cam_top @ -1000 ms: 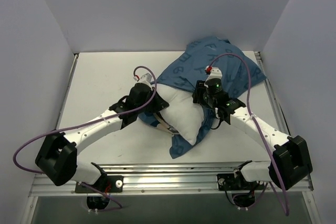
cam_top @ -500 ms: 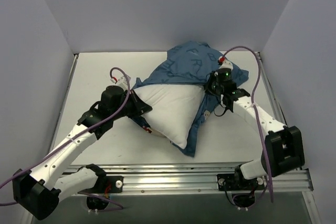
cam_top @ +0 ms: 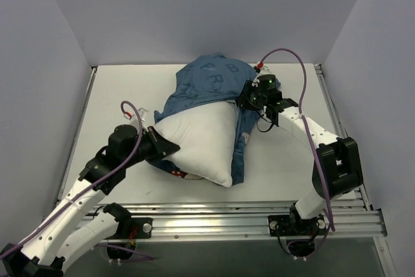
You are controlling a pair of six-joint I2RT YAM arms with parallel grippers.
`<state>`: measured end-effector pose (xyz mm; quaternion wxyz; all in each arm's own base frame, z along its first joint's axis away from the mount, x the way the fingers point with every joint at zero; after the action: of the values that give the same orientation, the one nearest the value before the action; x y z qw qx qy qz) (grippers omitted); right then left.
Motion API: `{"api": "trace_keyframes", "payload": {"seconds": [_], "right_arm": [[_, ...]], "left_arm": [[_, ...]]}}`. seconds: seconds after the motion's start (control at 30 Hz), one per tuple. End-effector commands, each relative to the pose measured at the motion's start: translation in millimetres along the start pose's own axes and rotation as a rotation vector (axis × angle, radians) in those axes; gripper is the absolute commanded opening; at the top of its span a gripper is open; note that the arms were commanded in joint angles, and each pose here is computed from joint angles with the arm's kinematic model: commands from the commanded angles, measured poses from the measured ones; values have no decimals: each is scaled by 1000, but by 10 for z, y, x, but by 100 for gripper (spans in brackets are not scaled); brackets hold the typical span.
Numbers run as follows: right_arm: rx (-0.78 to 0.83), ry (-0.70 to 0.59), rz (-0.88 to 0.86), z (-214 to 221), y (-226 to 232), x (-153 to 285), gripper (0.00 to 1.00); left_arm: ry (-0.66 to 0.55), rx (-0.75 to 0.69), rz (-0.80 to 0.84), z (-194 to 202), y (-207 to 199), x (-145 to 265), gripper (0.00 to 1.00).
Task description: Remove the pillowcase from the pillow
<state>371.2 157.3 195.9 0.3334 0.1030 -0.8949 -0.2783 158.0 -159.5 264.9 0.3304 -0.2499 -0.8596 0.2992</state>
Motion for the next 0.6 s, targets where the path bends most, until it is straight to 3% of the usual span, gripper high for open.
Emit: {"api": "trace_keyframes", "payload": {"seconds": [0.0,0.03,0.1,0.17,0.2,0.33,0.4,0.43,0.57], "right_arm": [[29,-145,9,-279,71,160,34],[32,-144,1,-265,91,265,41],[40,-142,-1,-248,107,382,58],[47,-144,4,-241,119,571,66],[51,-143,9,-226,115,633,73],[47,-124,52,-106,40,918,81],[47,-116,44,-43,32,1038,81],[52,-109,35,-1,41,1115,82],[81,-50,-13,208,115,1217,83]], "left_arm": [[-60,-2,129,-27,-298,-261,2],[-77,-46,138,-39,-367,-326,2],[-40,-103,127,9,-537,-529,17],[14,-177,112,114,-614,-717,33],[8,-205,125,98,-730,-735,57],[43,-398,111,134,-941,-732,93],[31,-450,88,31,-981,-686,100],[3,-500,49,-94,-1003,-618,95],[-116,-527,-120,-451,-812,-494,95]]}}
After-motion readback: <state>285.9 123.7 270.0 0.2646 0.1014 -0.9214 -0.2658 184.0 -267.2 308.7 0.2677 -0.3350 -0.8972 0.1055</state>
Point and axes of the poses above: each gripper's point midway between its finger pads, its own x axis back along the fingers, its own y axis along the line the jaws close on, z = x × y, the point moved 7 cm from there along x, back along the fingers, and after that the axes turned 11 degrees about -x, right-handed, at the moved point
